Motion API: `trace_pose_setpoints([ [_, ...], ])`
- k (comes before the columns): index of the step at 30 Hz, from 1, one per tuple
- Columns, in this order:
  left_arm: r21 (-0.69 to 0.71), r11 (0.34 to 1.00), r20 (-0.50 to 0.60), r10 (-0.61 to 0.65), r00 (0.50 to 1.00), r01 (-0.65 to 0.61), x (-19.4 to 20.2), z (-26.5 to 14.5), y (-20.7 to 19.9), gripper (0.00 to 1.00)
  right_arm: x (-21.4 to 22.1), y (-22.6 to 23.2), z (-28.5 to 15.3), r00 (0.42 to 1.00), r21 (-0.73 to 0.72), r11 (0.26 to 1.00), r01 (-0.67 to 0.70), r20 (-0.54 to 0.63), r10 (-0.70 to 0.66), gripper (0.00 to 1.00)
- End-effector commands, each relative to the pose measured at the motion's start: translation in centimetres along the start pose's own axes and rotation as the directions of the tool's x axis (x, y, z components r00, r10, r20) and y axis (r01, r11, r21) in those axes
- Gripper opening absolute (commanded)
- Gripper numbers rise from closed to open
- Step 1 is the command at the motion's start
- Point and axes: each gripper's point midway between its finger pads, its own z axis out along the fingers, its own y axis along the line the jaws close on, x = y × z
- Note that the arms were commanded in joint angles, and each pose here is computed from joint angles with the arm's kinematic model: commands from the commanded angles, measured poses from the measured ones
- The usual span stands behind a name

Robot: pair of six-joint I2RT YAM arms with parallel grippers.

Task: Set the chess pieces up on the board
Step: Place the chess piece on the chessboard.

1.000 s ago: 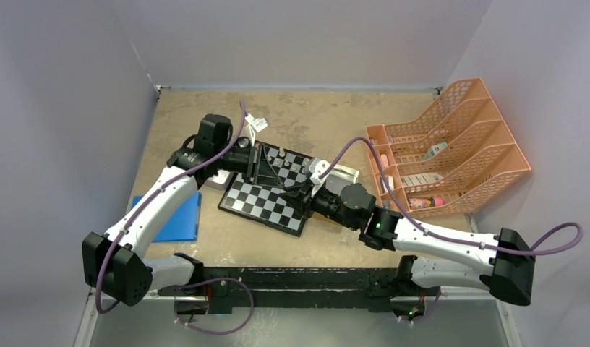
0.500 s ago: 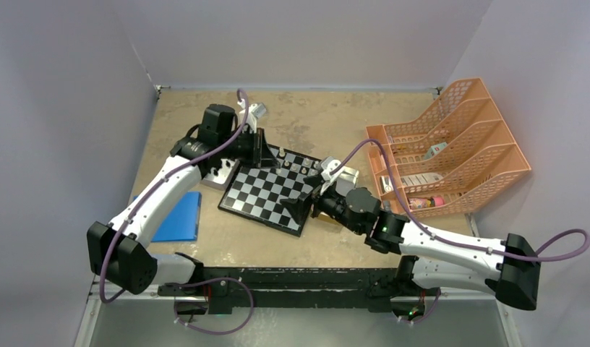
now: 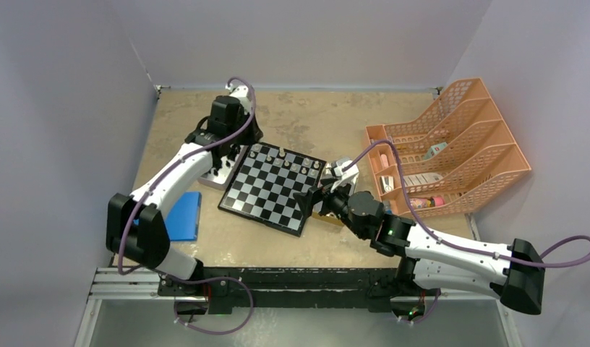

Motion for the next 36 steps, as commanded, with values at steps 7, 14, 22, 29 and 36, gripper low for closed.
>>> trace_pose_setpoints([
  [7,-0.087,0.996,-0.018,-0.017,1.0,0.015,0.8,6.8,3.4,0.0,-0.8,-1.4,0.2,0.996,0.112,0.99,-0.083,0.025,0.081,0.99],
  [14,-0.111,0.994,-0.073,-0.029,0.997,0.021,3.3,8.9,4.7,0.0,-0.5,-1.5,0.4,0.997,0.125,0.989,-0.074,0.019,0.072,0.99],
  [22,-0.148,0.989,-0.104,-0.029,0.994,0.013,5.0,10.4,6.1,0.0,0.1,-1.7,0.6,0.998,0.131,0.99,-0.055,-0.001,0.056,0.99],
  [29,-0.159,0.987,-0.096,-0.016,0.995,0.0,5.4,10.8,6.7,0.0,-0.2,-1.4,0.5,0.999,0.119,0.992,-0.051,-0.005,0.052,0.99],
  [36,-0.168,0.986,-0.13,-0.016,0.991,-0.006,6.5,11.3,7.1,0.0,-0.7,-1.1,0.5,0.998,0.109,0.992,-0.061,0.006,0.061,0.99],
])
